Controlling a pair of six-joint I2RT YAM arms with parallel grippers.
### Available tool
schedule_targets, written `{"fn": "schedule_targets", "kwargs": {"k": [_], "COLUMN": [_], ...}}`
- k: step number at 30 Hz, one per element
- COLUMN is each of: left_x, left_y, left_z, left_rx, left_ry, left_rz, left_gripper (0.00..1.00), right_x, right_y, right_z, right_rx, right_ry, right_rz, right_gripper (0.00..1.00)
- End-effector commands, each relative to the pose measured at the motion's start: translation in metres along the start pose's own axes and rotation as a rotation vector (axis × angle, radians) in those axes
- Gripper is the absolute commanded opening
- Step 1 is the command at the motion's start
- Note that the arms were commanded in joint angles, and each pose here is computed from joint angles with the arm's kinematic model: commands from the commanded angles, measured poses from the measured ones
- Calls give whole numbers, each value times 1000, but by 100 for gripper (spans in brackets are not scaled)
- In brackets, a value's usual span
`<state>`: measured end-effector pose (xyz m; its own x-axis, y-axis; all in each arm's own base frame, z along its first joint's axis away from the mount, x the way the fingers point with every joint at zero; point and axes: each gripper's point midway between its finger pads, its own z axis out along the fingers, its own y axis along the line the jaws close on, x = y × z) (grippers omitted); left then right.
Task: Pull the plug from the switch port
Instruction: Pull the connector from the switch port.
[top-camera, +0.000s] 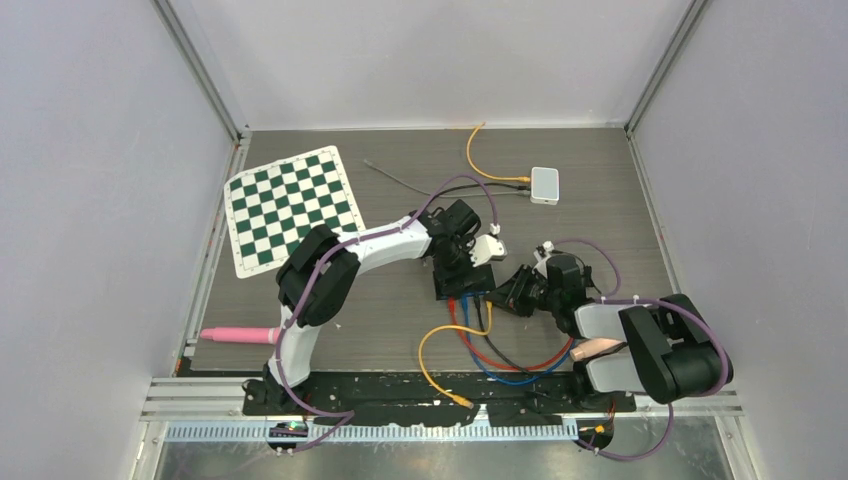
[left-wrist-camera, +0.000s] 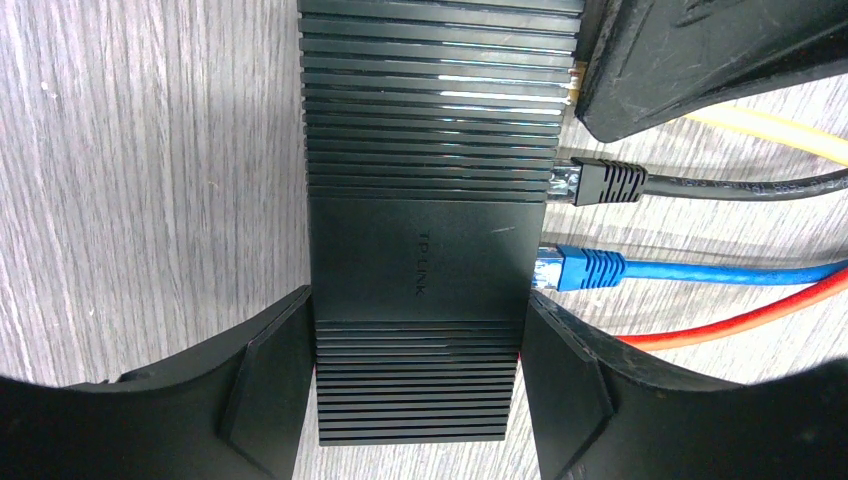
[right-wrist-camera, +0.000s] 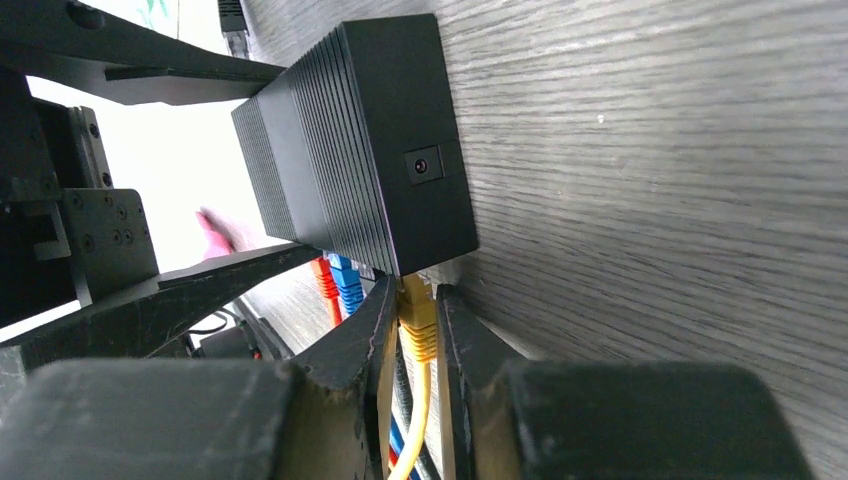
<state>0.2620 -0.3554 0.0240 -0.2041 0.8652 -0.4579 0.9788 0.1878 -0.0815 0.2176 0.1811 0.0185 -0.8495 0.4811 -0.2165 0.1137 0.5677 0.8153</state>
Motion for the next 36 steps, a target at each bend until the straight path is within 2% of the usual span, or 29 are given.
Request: {"fn": "schedule_targets", "kwargs": {"k": [1,4,5,10,13,18,20,22,27,30,34,36], "left_x": [13,13,12,14,16,9,-1,-14,-46,-67,-66,-56], "left_y": [8,8,7,5,3,3,2,2,12,24,45,53], "left_z": [9,8,8,9,9,2,-5,-14,-46,-83,-128,-144], "left_rx": [-18,-14,-10,-1,7,-9,-14,-21,-77,-163,-295,-355], "left_ry": [33,27,21,19,24,-20,-71,-126,-279,-437,-568,-605], "left_rz": [-79,-77,-76,-74,-64,-59,-64,-74,-134,-175,-271,-311], "left_gripper": [64,64,64,64,64,77,84,99,100,100,100,100], "right_x": [28,39,34,25,14,-9,-20,-32,-55,-66,-78,-90], "right_y": [-33,-24,-20,-35,-14,22,32,43,77,106,146,162], "right_z": [-6,-9,-9,-14,-18,-35,-48,-64,-115,-153,-203,-234], "right_rx": [173,93,66,180,121,30,32,37,33,-25,-99,-77], "right_ry": [110,128,97,51,9,-120,-189,-268,-459,-596,-755,-866], "right_rz": [-19,4,-4,-25,-71,-132,-172,-213,-329,-387,-444,-483], "right_gripper": [5,5,5,5,5,5,5,5,5,5,5,5]}}
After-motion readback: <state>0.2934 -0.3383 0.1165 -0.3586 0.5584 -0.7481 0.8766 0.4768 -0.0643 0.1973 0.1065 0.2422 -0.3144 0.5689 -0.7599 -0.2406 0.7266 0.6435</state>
